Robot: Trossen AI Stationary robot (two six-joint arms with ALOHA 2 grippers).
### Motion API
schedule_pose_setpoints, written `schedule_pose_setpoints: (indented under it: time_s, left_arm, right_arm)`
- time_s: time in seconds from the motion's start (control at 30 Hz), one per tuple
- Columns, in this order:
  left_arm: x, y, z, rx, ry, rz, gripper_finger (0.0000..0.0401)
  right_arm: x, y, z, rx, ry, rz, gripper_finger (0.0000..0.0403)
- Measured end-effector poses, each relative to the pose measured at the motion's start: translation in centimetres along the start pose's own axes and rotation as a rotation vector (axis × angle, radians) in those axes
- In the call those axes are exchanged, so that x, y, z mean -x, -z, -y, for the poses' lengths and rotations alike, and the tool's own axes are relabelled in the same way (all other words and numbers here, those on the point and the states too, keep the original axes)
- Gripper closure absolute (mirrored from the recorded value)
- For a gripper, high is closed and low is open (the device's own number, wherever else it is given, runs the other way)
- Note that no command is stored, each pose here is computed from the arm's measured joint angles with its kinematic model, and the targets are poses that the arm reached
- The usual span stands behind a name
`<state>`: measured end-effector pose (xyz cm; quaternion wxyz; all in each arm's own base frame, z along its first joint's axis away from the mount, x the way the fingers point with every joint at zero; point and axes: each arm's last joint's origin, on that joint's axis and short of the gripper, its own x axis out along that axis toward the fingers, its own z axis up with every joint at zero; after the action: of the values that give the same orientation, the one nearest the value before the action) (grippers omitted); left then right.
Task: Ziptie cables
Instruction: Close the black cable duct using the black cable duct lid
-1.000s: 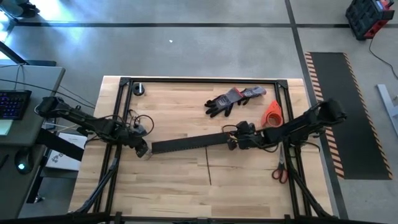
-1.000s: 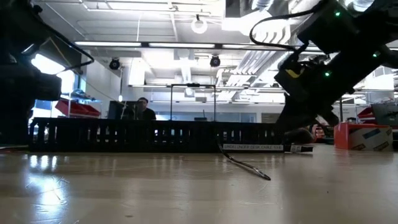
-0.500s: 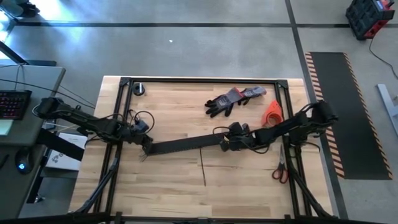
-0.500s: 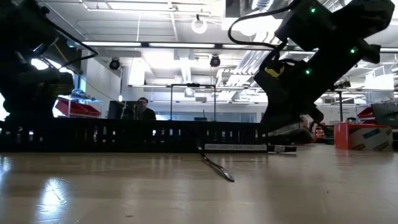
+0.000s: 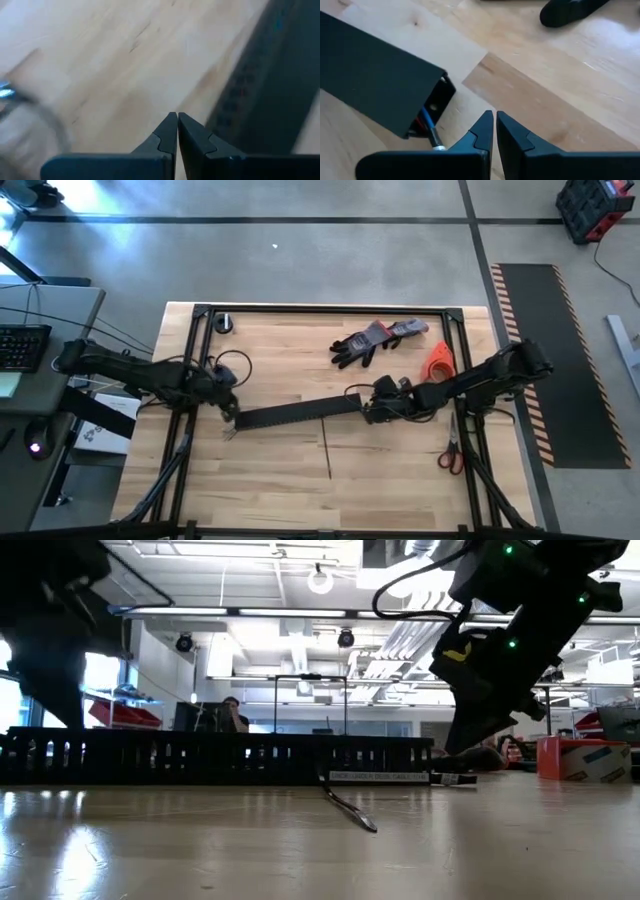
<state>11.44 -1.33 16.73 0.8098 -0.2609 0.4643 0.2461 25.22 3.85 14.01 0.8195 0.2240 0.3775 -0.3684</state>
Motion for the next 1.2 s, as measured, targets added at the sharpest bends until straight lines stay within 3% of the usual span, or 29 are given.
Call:
schedule_pose_setpoints:
  time_s: [0.1, 0.2, 0.33, 0.47, 0.77, 1.2]
  left_arm:
    - [3.1, -0.7, 0.3, -0.052, 0.009, -0.128, 0.0401]
    - [4.4, -0.8, 0.8, -0.05, 0.092, -0.208, 0.0401]
    - [3.5, -0.3, 1.4, 0.04, 0.145, -0.321, 0.0401]
    - [0.8, 0.9, 1.6, 0.05, 0.116, -0.367, 0.0401]
    - [-4.1, 1.6, 2.3, 0.004, 0.126, -0.157, 0.0401]
    - [-5.5, 1.0, 3.4, -0.02, 0.11, -0.048, 0.0401]
  right_arm:
    - [-0.1, -0.1, 0.0, 0.002, -0.002, 0.01, 0.0396]
    - [-0.2, -0.3, 0.0, 0.022, -0.001, 0.017, 0.0396]
    - [-0.5, -0.4, 0.0, 0.028, -0.006, 0.017, 0.0396]
    - [-0.6, -0.3, -0.1, 0.05, -0.005, 0.013, 0.0396]
    - [-0.8, -0.3, -0.2, 0.059, -0.032, -0.014, 0.0396]
    - [-0.2, -0.2, 0.7, 0.08, 0.018, -0.059, 0.0396]
